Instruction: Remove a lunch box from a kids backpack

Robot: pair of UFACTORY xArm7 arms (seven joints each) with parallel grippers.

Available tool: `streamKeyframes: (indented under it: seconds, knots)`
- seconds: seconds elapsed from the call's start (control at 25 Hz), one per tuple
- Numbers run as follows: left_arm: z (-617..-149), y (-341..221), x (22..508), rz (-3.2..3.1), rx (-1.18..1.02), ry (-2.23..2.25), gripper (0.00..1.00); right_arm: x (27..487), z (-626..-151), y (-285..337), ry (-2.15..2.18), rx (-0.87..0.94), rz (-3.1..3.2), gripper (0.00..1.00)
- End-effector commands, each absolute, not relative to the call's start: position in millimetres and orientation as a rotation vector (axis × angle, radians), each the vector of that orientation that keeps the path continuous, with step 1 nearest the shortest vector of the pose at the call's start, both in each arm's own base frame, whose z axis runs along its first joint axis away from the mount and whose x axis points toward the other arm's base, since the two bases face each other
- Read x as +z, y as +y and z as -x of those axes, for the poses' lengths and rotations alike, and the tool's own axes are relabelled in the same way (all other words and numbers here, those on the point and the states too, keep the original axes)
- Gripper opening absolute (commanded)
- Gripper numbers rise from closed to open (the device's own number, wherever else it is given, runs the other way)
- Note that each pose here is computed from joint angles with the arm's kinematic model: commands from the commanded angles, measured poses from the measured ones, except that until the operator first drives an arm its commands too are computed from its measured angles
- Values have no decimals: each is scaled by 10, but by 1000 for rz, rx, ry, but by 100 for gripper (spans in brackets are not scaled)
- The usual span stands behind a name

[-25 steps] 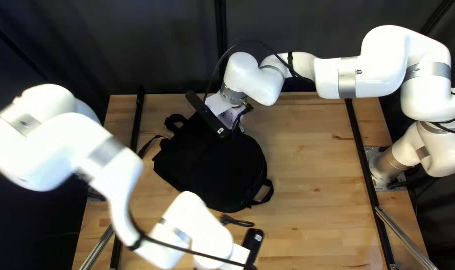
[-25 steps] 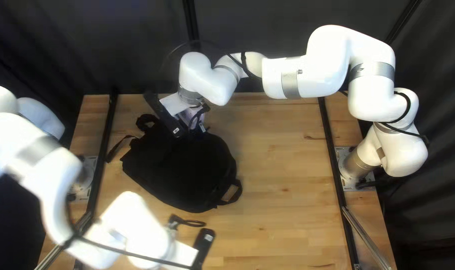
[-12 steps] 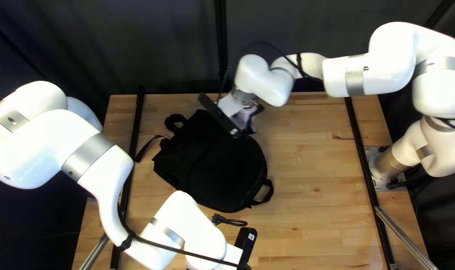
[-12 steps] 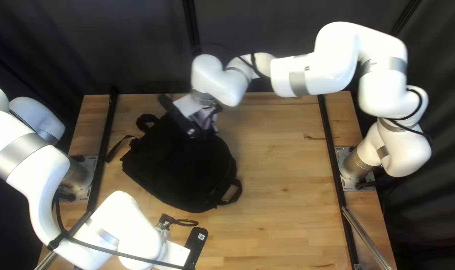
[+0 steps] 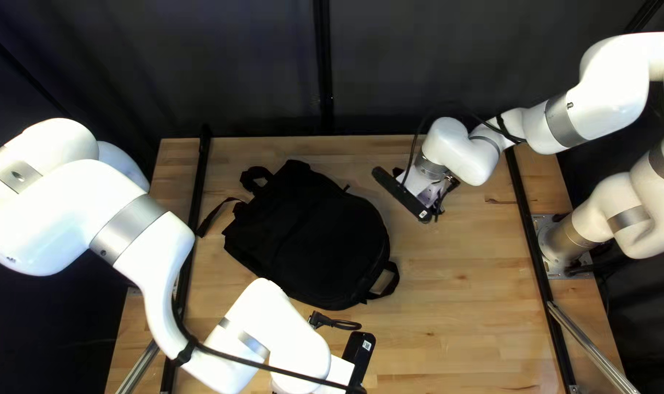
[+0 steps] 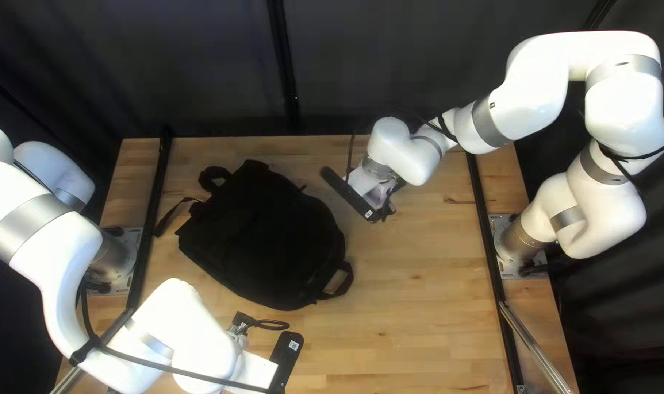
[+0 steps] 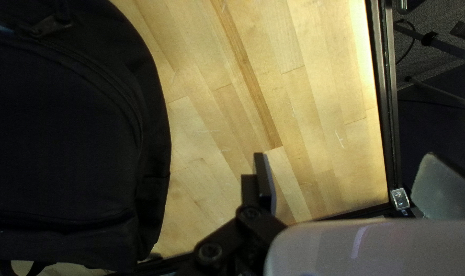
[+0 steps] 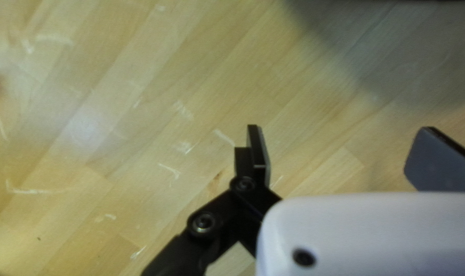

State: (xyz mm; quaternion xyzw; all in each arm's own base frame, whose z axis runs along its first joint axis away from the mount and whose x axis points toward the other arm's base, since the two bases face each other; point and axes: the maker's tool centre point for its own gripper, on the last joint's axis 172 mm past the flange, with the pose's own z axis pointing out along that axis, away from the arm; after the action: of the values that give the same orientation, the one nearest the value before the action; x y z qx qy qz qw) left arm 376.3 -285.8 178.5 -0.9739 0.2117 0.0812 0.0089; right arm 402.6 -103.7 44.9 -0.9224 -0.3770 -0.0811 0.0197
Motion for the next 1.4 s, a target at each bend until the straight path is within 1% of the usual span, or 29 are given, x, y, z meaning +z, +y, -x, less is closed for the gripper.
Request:
streamKeyframes:
  seconds: [0.04, 0.6, 0.8, 0.96, 1.08, 1.28, 1.4]
  knots:
    - [-3763, -2858, 1785, 3042, 254, 661, 100, 518, -4029, -1074, -1180, -248, 2874, 100]
    - [-3763, -2858, 1785, 3042, 254, 661, 100, 524, -4017, -1023, -1219, -246, 2865, 100]
    - [-3763, -2858, 1785, 3042, 254, 661, 100, 720, -4073, -1060, -1324, -225, 2827, 100]
    - [-3763, -2858, 1785, 3042, 254, 661, 100, 780, -4232, -1130, -1372, -224, 2801, 100]
    - [-3763, -2858, 1785, 3042, 254, 661, 100, 869, -4451, -1110, -1427, -237, 2780, 100]
    - [-3763, -2858, 1785, 3042, 254, 661, 100, 1000, -4756, -929, -1556, -257, 2739, 100]
    - [-3763, -2858, 1785, 3042, 254, 661, 100, 966, -4827, -810, -1622, -260, 2716, 100]
